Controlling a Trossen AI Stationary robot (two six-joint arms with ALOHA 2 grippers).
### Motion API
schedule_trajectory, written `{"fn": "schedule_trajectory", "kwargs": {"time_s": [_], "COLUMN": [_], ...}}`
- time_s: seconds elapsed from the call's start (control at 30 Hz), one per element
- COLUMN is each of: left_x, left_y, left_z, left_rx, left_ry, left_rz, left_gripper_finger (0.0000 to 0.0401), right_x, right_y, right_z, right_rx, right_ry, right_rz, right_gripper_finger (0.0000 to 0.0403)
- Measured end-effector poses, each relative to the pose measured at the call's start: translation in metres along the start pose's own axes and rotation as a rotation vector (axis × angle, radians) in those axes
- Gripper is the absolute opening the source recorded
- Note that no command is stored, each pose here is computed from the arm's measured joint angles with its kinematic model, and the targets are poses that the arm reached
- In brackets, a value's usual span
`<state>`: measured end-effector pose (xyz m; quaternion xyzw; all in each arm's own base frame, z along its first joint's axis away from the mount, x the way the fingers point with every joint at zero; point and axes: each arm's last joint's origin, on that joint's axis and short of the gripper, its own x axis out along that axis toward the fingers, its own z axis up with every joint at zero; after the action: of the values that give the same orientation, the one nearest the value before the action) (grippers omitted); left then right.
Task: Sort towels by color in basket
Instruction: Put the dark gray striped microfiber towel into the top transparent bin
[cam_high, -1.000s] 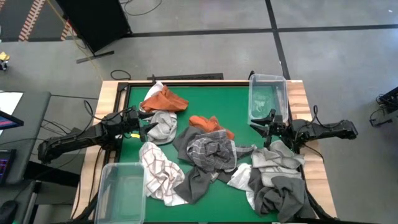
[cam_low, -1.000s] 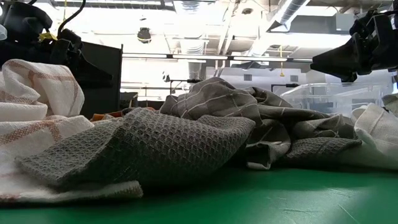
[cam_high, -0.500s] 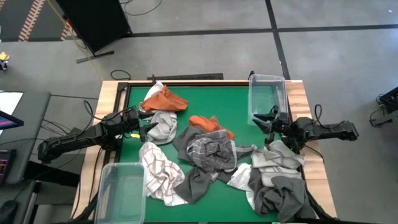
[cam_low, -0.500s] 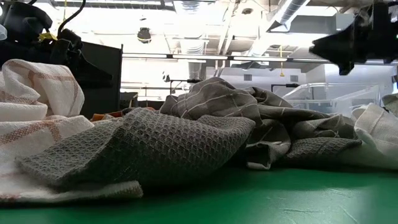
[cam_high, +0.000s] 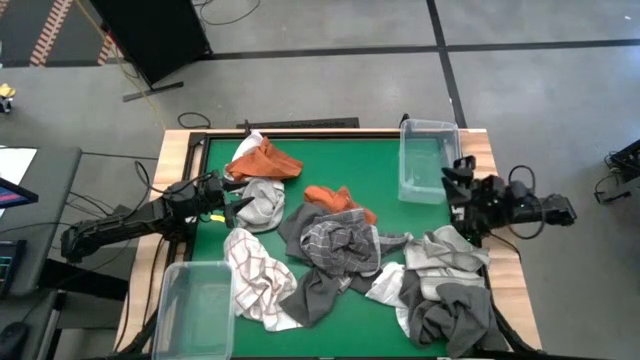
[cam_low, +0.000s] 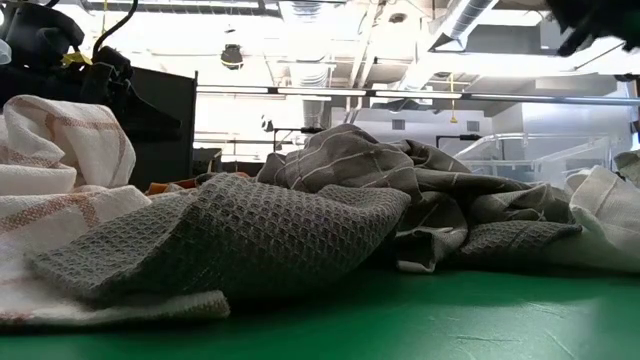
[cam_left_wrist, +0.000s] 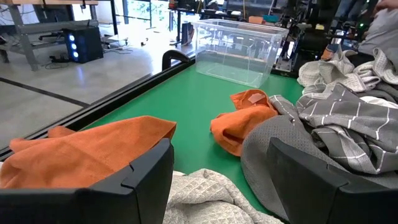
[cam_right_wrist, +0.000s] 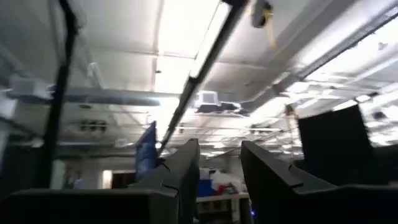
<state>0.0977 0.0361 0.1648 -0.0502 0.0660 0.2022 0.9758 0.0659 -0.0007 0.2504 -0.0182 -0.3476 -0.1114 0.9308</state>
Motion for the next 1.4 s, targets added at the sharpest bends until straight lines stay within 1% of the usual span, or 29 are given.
{"fn": "schedule_trajectory", "kwargs": {"time_s": [0.1, 0.27, 0.37, 0.47, 0.57, 0.67, 0.77, 0.9, 1.03, 1.13, 1.27, 1.4], "left_x": [0.0, 0.0, 0.0, 0.0, 0.0, 0.0, 0.0, 0.0, 0.0, 0.0, 0.0, 0.0], "left_y": [0.0, 0.0, 0.0, 0.0, 0.0, 0.0, 0.0, 0.0, 0.0, 0.0, 0.0, 0.0], "left_z": [0.0, 0.0, 0.0, 0.0, 0.0, 0.0, 0.0, 0.0, 0.0, 0.0, 0.0, 0.0], "left_rx": [0.0, 0.0, 0.0, 0.0, 0.0, 0.0, 0.0, 0.0, 0.0, 0.0, 0.0, 0.0], "left_ry": [0.0, 0.0, -0.001, 0.0, -0.001, 0.0, 0.0, -0.001, -0.001, -0.001, -0.001, 0.0], "left_rz": [0.0, 0.0, 0.0, 0.0, 0.0, 0.0, 0.0, 0.0, 0.0, 0.0, 0.0, 0.0], "left_gripper_finger": [0.0245, 0.0245, 0.0245, 0.0245, 0.0245, 0.0245, 0.0245, 0.0245, 0.0245, 0.0245, 0.0245, 0.0245], "right_x": [0.009, 0.025, 0.036, 0.048, 0.06, 0.072, 0.084, 0.104, 0.129, 0.146, 0.163, 0.172], "right_y": [0.001, 0.001, 0.004, 0.008, 0.015, 0.021, 0.027, 0.035, 0.043, 0.049, 0.054, 0.058], "right_z": [0.015, 0.038, 0.044, 0.037, 0.021, 0.007, -0.007, -0.023, -0.035, -0.042, -0.043, -0.035], "right_rx": [-0.005, 0.029, 0.029, -0.004, -0.023, -0.045, -0.067, -0.132, -0.189, -0.251, -0.303, -0.39], "right_ry": [0.072, 0.343, 0.507, 0.671, 0.793, 0.88, 0.932, 0.875, 0.72, 0.575, 0.354, 0.11], "right_rz": [0.059, 0.091, 0.1, 0.11, 0.115, 0.121, 0.123, 0.125, 0.134, 0.139, 0.111, 0.058], "right_gripper_finger": [0.015, 0.015, 0.015, 0.015, 0.015, 0.015, 0.015, 0.015, 0.015, 0.015, 0.015, 0.015]}}
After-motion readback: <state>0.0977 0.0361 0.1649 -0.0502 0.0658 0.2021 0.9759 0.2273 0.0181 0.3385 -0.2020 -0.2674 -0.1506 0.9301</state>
